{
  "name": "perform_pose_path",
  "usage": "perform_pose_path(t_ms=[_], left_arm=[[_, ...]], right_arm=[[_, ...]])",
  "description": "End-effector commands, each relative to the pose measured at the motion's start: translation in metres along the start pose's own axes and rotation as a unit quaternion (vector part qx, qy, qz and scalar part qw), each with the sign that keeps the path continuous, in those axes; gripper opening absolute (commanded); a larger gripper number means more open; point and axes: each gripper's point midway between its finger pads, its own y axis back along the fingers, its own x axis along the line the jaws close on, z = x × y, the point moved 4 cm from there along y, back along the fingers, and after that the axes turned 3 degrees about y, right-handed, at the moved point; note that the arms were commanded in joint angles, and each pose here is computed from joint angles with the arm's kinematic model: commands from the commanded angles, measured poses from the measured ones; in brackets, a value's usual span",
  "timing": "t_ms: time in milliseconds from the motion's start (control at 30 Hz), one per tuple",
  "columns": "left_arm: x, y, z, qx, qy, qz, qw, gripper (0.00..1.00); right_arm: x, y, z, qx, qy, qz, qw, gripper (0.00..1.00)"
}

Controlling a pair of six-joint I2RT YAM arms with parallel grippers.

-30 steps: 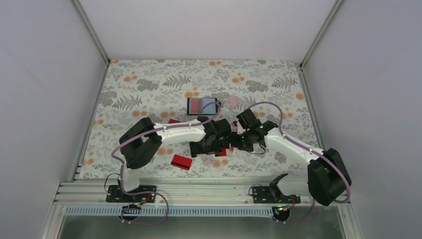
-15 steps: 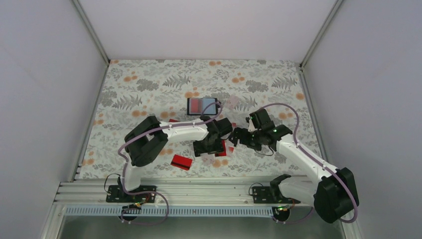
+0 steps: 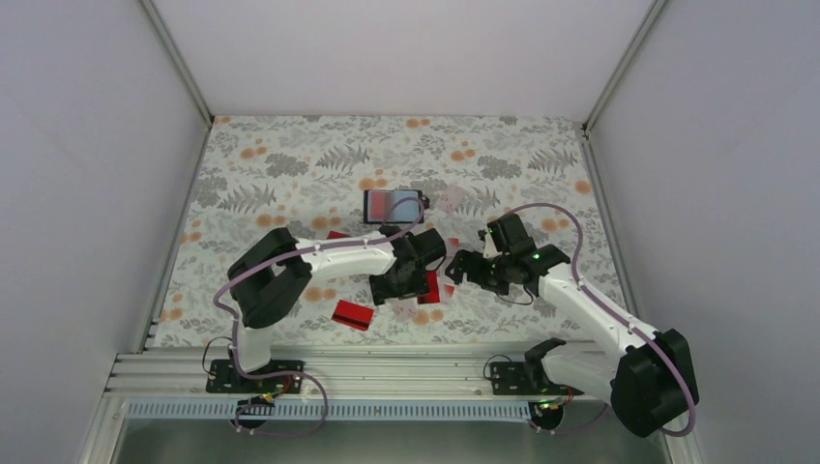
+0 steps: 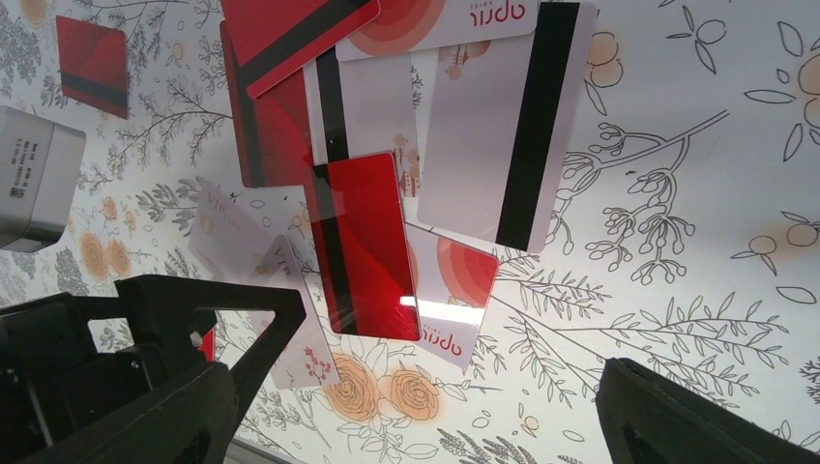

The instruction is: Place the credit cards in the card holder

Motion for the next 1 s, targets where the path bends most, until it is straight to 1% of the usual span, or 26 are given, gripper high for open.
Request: perform_pose_path(t_ms=[0,167,300,433,533,667,800,967], left_arm=[[0.004,-0.006,0.001,0.002,0.010,0.001,1.000,0.82],[0.007,-0.020,-0.001,0.017,0.011,0.006,1.000,0.81],[0.009,-0.028,-0.002,0.025,0.012,0.009,1.000,0.79],[0.006,-0.035,-0.003,0.035,0.006,0.006,0.999,0.78],[0.003,-0.040,-0.004,0.041,0.002,0.005,0.999,0.74],[0.002,-0.045,-0.003,0.046,-0.005,0.016,0.999,0.73],[-0.007,-0.043,-0.001,0.042,-0.015,0.017,0.999,0.73],[-0.013,-0.032,-0.001,0.035,-0.009,0.003,0.999,0.76]], right_arm=[[0.000,0.000,0.002,-0.006,0.008,0.007,1.000,0.94],[-0.001,-0.002,0.000,-0.003,0.010,0.008,1.000,0.94],[-0.003,-0.003,-0.001,-0.001,0.012,0.008,1.000,0.94],[-0.003,-0.004,-0.001,0.001,0.014,0.007,1.000,0.94],[-0.004,-0.004,-0.001,0.000,0.017,0.007,1.000,0.94],[-0.003,-0.004,-0.001,0.000,0.019,0.010,1.000,0.94],[-0.002,-0.004,0.000,-0.001,0.023,0.013,1.000,0.95],[-0.002,-0.003,0.001,-0.002,0.028,0.016,0.999,0.94]])
